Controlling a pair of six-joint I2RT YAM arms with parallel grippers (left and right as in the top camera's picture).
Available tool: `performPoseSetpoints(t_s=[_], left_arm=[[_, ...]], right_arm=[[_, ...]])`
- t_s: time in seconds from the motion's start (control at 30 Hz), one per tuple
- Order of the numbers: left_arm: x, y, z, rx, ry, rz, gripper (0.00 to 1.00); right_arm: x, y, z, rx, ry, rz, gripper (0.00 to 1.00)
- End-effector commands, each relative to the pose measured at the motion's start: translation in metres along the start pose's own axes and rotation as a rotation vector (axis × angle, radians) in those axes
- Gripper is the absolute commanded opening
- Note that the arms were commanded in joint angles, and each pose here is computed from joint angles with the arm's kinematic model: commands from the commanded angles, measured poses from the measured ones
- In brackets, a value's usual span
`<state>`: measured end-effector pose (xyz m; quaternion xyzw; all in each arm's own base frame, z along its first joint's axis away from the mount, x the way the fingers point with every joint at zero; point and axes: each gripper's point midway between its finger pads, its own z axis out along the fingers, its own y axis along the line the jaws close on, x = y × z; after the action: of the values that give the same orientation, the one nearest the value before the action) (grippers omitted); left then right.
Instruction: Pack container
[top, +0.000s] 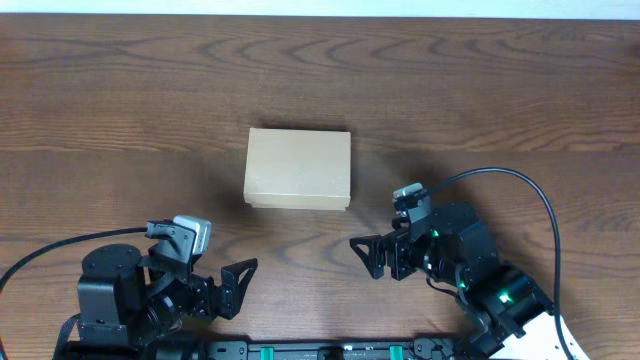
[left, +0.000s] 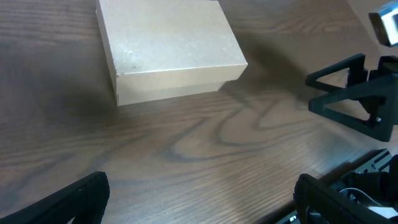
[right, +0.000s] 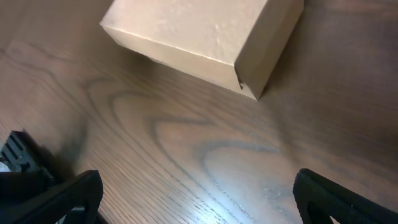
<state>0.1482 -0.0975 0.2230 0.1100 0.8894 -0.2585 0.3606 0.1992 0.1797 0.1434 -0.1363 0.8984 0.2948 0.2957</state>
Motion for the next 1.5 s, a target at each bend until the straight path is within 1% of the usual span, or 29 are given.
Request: performPoseSetpoints(t_s=[0.0,0.2,0.27,0.33,0.43,0.53,0.7,0.83,0.97,1.13,1.2,1.47], left_arm=[[0.001,-0.003,-0.001,0.012,0.0,-0.022,0.95],[0.005,-0.002,-0.001,0.011,0.018,-0.033,0.95],[0.005,0.003,-0.002,-0.023,0.013,-0.013,0.95],[-0.005,0.012,-0.008,-0.088,-0.055,0.037,0.96],[-0.025,0.022,-0.018,-0.177,-0.193,0.162,0.95],[-0.033,0.036,-0.022,-0.258,-0.3,0.23,0.95],[-0.026,0.073,-0.002,-0.369,-0.393,0.22,0.95],[-0.021,0.095,0.019,-0.395,-0.465,0.201,0.95],[-0.013,0.109,0.036,-0.387,-0.522,0.16,0.95],[0.001,0.123,0.059,-0.366,-0.535,0.111,0.95],[0.002,0.125,0.066,-0.352,-0.546,0.116,0.95],[0.002,0.127,0.065,-0.367,-0.55,0.118,0.95]], right_arm=[[0.005,-0.002,0.004,0.008,0.026,0.015,0.99],[0.012,-0.008,0.014,0.027,0.073,0.03,0.99],[0.014,-0.009,0.016,0.033,0.087,0.034,0.99],[0.017,-0.011,0.019,0.039,0.103,0.039,0.99],[0.021,-0.014,0.023,0.048,0.124,0.045,0.99],[0.024,-0.016,0.026,0.056,0.143,0.051,0.99],[0.028,-0.019,0.03,0.065,0.167,0.059,0.99],[0.03,-0.021,0.032,0.07,0.179,0.063,0.99],[0.031,-0.021,0.033,0.072,0.184,0.064,0.99],[0.031,-0.021,0.033,0.072,0.184,0.064,0.99],[0.031,-0.021,0.033,0.072,0.184,0.064,0.99],[0.031,-0.021,0.033,0.072,0.184,0.064,0.99]])
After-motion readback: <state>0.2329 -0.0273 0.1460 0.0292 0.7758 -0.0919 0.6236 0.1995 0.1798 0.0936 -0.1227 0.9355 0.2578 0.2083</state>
